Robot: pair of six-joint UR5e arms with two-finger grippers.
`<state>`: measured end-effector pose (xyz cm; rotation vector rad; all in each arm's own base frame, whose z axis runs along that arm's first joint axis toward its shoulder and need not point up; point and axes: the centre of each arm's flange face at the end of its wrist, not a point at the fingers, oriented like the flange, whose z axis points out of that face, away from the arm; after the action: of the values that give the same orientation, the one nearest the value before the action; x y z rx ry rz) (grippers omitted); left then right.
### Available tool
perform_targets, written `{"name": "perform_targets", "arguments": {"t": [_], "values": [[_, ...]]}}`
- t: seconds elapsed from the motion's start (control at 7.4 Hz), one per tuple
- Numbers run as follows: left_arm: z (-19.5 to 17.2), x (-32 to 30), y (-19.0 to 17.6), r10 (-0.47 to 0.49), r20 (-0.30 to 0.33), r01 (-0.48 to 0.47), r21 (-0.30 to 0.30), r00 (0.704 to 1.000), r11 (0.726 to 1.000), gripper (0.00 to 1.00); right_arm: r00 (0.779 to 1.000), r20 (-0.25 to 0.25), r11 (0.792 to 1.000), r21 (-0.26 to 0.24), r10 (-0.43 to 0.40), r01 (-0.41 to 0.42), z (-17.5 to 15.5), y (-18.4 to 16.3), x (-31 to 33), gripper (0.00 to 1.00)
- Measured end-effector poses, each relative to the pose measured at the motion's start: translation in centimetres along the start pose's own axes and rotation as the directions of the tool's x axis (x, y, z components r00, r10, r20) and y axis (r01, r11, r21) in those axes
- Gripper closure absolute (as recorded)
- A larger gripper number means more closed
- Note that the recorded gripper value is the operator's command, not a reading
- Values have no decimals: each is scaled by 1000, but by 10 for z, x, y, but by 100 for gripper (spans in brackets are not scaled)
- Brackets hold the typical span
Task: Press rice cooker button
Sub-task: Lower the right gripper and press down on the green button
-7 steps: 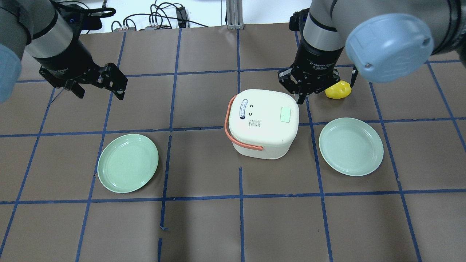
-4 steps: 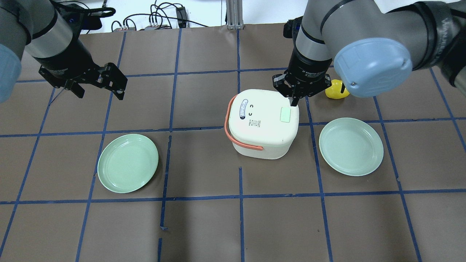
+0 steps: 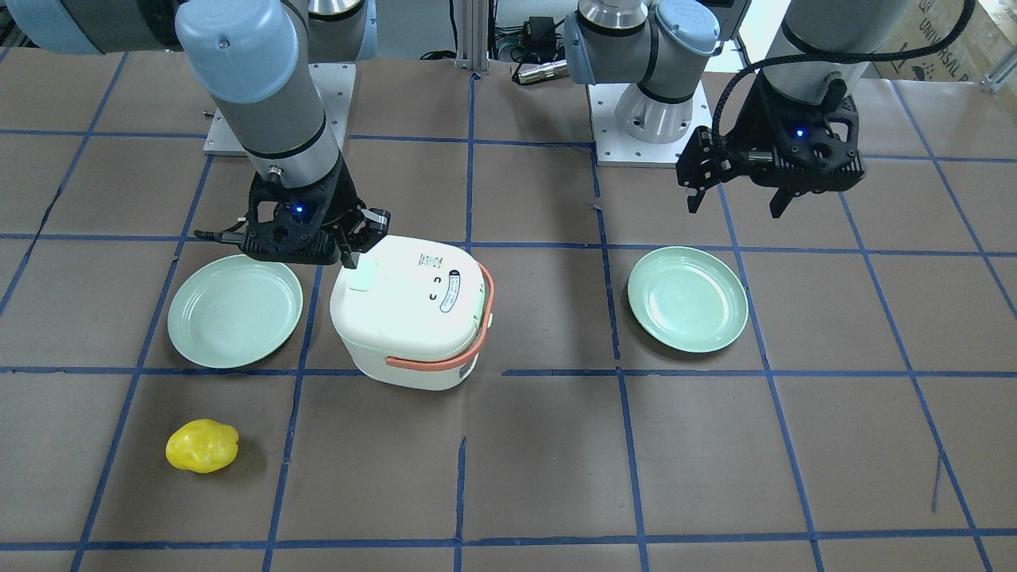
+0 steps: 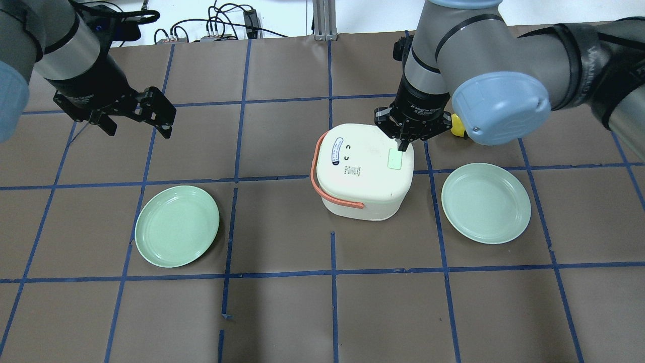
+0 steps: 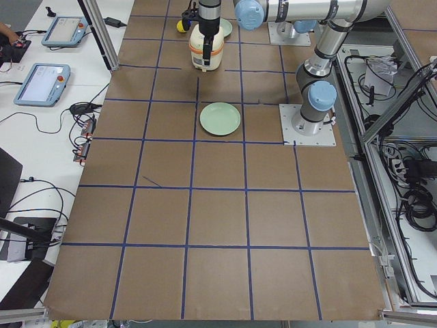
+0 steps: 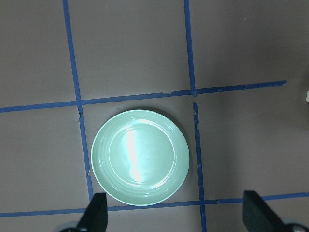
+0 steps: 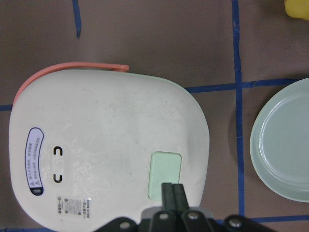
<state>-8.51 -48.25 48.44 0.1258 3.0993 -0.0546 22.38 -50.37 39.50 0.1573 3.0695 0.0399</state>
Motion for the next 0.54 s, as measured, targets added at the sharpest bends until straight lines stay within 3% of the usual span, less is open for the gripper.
{"name": "perform_targets", "arguments": {"t": [0.54], "values": [[1,0,0,0,-1,0,-3,1000,1000,0,999,-1,998,-11,54,-54,18,-5,-1,94]]}}
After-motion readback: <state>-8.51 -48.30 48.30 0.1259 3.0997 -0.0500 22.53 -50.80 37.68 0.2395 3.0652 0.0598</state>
